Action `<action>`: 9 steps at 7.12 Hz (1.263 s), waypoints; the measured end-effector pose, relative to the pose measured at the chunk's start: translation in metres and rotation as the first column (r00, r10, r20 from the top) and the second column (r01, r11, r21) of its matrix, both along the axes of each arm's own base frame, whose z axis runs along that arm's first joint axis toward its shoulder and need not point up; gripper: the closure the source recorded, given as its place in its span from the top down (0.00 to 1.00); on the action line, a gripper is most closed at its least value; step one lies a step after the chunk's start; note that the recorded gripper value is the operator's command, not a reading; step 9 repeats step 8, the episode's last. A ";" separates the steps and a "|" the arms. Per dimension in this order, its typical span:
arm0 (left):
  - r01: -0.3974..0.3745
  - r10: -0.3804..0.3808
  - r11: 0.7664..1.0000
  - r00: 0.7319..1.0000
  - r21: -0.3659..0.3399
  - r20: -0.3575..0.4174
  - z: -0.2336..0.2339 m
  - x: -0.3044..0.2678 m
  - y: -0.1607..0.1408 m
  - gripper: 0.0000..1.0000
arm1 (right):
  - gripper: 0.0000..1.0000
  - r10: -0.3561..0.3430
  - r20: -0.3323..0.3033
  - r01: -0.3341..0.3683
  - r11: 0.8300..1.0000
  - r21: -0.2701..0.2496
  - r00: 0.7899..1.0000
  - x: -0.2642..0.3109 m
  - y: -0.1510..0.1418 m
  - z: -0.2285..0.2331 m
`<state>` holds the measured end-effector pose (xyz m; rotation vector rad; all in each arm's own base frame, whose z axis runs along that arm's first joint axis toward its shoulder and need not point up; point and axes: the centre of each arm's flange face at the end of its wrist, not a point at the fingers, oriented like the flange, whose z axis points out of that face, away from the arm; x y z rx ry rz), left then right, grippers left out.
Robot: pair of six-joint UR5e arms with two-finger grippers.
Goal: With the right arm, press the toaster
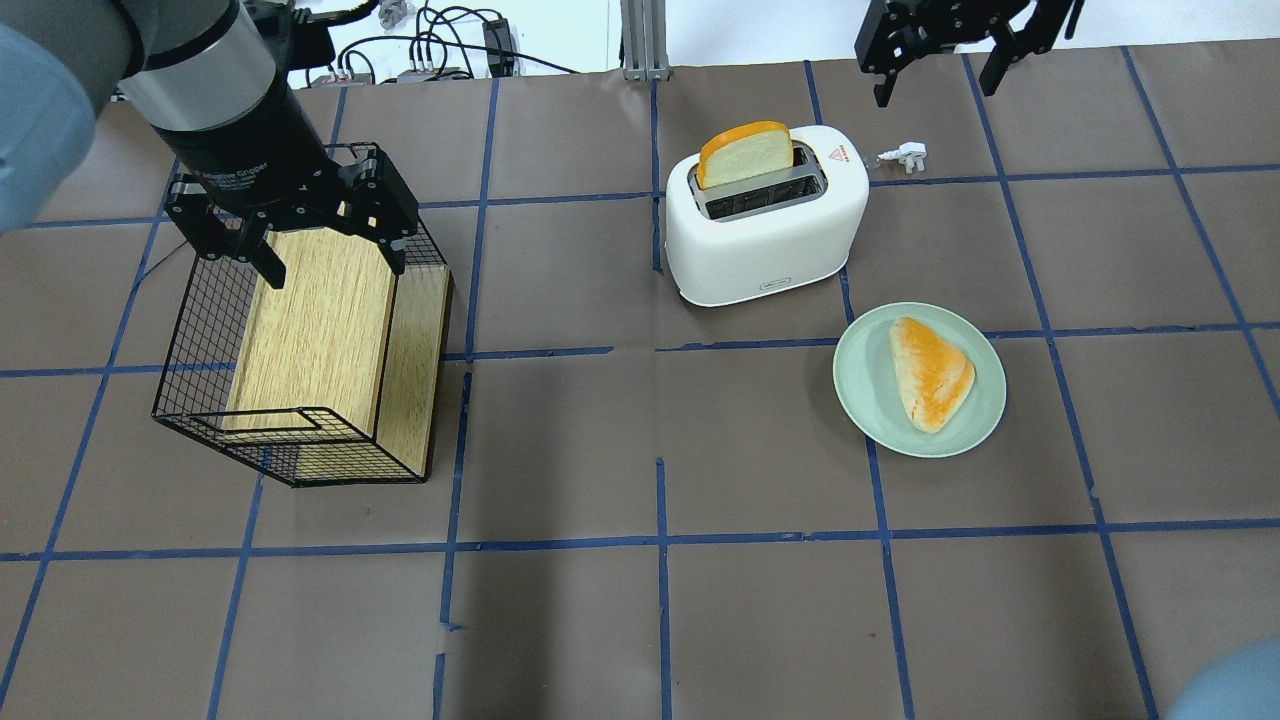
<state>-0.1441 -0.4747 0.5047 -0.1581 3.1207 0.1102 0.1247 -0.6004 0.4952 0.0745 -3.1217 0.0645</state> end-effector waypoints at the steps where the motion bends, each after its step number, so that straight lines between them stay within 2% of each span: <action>1: 0.000 0.000 1.000 1.000 0.000 0.000 0.000 0.000 0.000 1.00 | 0.99 -0.009 0.000 0.009 1.000 -0.001 1.000 -0.003 0.023 -0.006; 3: 0.000 0.000 1.000 1.000 0.001 0.000 -0.001 0.000 0.000 1.00 | 0.99 -0.018 -0.001 0.018 1.000 0.010 1.000 -0.007 0.060 -0.016; 6: 0.000 0.000 1.000 1.000 0.001 0.000 -0.001 0.000 0.000 1.00 | 0.99 -0.018 -0.003 0.018 1.000 0.015 1.000 -0.006 0.074 -0.014; 9: 0.000 0.000 1.000 1.000 0.001 0.000 0.000 0.000 0.000 1.00 | 0.99 -0.017 -0.003 0.017 1.000 0.017 1.000 -0.006 0.076 -0.016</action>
